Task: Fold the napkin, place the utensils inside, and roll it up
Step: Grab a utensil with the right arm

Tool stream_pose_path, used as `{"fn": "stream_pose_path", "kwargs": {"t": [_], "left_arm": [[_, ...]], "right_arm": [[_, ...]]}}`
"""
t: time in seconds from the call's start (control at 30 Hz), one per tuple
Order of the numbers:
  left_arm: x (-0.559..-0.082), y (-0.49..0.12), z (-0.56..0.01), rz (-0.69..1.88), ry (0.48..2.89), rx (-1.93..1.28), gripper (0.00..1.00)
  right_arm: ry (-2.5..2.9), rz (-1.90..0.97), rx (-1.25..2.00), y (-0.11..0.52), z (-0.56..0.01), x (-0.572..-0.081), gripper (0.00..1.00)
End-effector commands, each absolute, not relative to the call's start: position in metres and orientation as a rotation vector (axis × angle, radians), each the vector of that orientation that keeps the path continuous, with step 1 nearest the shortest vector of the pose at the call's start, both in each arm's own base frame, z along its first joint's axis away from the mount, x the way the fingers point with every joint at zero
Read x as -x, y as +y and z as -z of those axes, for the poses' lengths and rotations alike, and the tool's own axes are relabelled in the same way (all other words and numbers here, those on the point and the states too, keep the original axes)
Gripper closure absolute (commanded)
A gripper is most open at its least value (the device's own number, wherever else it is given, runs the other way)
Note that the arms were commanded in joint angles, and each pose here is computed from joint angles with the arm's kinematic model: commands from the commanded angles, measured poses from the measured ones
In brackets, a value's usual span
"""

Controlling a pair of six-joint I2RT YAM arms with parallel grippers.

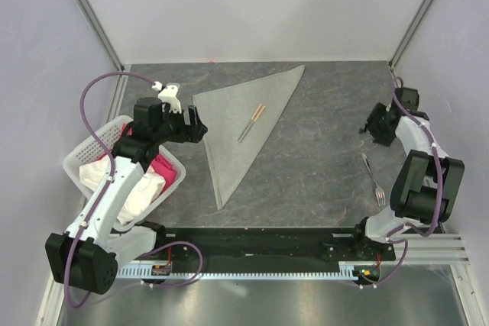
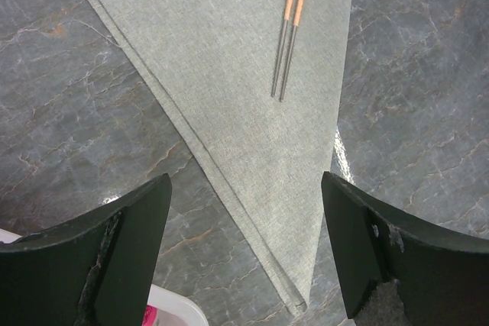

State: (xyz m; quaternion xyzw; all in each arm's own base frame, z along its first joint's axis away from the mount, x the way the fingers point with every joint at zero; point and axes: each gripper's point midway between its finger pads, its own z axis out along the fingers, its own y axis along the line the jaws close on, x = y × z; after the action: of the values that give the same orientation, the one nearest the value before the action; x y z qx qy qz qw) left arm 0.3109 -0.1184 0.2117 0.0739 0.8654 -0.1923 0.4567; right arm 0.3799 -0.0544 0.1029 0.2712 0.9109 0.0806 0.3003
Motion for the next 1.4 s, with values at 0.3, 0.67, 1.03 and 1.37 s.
{"fn": "stream_pose_path", "kwargs": {"t": [0.3, 0.67, 1.03, 1.37], "left_arm": [[-0.31, -0.125, -0.221, 0.53, 2.097, -0.181, 0.13], [-0.309, -0.128, -0.222, 0.541, 2.095, -0.193, 0.13], [-0.308, -0.129, -0.223, 0.54, 2.094, -0.193, 0.13], [-0.309, -0.127, -0.223, 0.528, 2.093, -0.185, 0.13]], "right_arm": [[2.672, 0.196, -0.837, -0.1, -0.033, -0.269, 0.34], [2.812, 0.044, -0.871, -0.08, -0.003, -0.253, 0.43], [2.776, -0.121, -0.878, -0.059, -0.008, -0.262, 0.72], [2.726, -0.337, -0.793, 0.01, -0.009, -0.3, 0.94]]}}
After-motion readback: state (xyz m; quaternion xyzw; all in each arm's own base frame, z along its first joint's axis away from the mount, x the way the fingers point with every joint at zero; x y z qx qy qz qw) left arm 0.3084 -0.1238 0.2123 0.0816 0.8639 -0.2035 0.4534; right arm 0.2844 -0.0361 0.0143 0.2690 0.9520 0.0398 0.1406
